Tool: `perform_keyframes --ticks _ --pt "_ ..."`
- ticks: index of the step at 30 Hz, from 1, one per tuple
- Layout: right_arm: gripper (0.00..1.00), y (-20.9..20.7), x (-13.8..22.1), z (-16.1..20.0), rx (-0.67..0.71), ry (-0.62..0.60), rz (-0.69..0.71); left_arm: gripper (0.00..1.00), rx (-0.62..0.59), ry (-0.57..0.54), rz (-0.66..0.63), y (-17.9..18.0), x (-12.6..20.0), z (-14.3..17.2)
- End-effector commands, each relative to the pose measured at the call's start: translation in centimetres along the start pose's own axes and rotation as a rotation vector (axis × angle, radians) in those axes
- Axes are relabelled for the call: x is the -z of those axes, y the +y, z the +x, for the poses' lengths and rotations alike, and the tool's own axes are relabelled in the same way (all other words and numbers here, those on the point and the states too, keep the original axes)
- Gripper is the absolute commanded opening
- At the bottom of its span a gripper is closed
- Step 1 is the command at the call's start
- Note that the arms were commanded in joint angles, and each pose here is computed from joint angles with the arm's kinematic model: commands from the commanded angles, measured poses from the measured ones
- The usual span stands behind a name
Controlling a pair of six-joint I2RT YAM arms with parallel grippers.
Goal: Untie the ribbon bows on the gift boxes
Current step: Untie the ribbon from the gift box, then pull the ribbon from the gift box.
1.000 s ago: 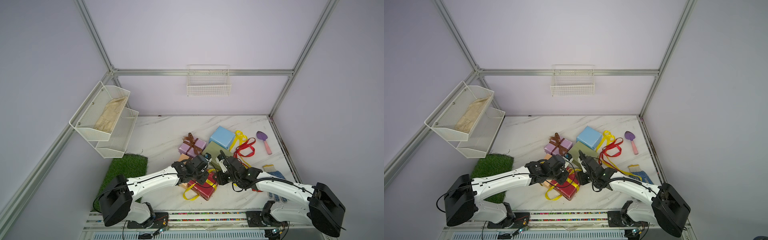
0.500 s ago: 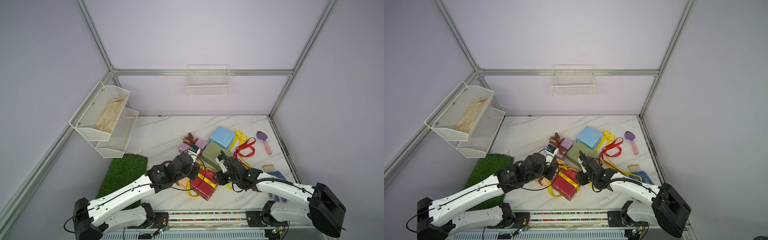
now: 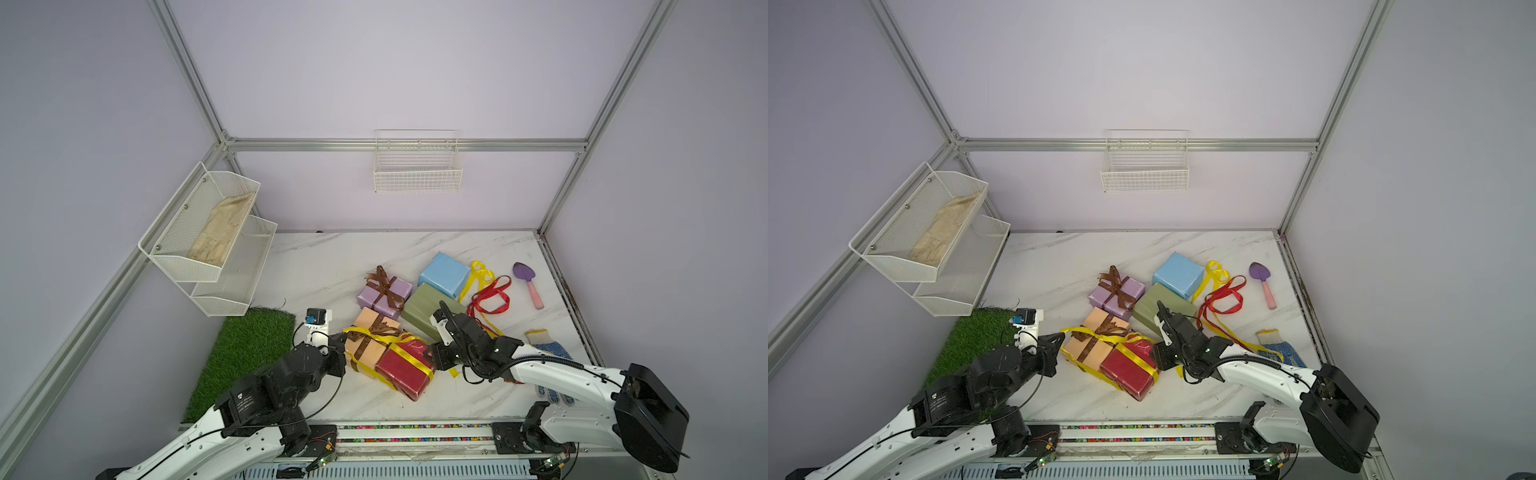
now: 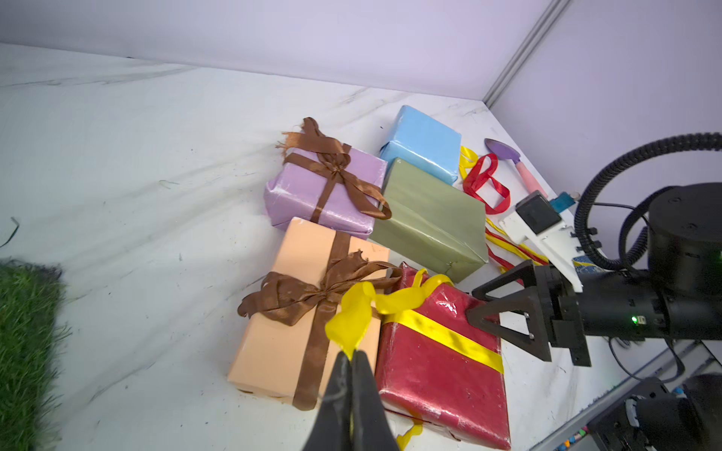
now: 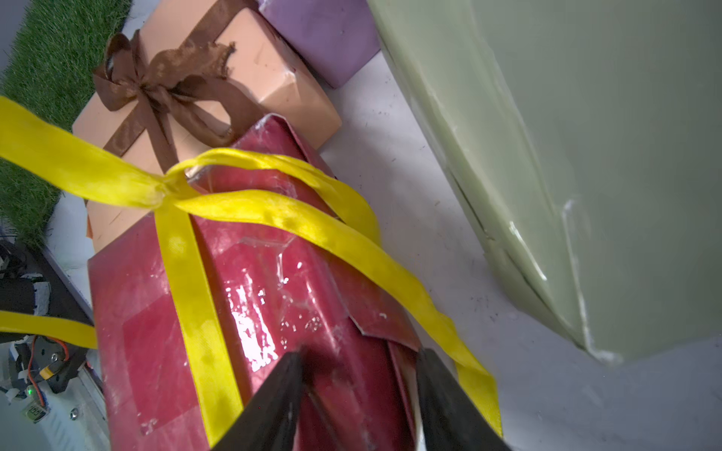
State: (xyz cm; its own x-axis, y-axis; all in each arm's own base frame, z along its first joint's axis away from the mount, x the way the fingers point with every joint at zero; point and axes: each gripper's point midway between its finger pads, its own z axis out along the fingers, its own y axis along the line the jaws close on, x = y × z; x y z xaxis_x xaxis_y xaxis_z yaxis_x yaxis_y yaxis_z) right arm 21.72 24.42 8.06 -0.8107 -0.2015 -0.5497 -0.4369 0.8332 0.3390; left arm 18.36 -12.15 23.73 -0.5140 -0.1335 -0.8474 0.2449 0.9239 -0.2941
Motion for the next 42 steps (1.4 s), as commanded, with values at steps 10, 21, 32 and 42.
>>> perform_keyframes --ticks 10,21,32,42 --pt "0.5 -1.3 0.2 -0.1 0.027 0.033 0.089 0.09 -0.059 0.141 -0.257 2.2 -3.0 2.5" --pt "0.52 1.0 2.3 -3.9 0.108 -0.024 0.051 0.48 -0.235 0.334 -0.032 -4.8 -7.5 4.3" --pt "0.51 4.2 2.3 -3.5 0.106 -0.037 -0.105 0.53 -0.201 0.359 0.229 -9.1 -8.6 6.7" --pt "0.48 5.3 1.3 -2.6 0.151 -0.006 -0.088 0.56 -0.128 0.361 0.242 -7.6 -9.2 7.6"
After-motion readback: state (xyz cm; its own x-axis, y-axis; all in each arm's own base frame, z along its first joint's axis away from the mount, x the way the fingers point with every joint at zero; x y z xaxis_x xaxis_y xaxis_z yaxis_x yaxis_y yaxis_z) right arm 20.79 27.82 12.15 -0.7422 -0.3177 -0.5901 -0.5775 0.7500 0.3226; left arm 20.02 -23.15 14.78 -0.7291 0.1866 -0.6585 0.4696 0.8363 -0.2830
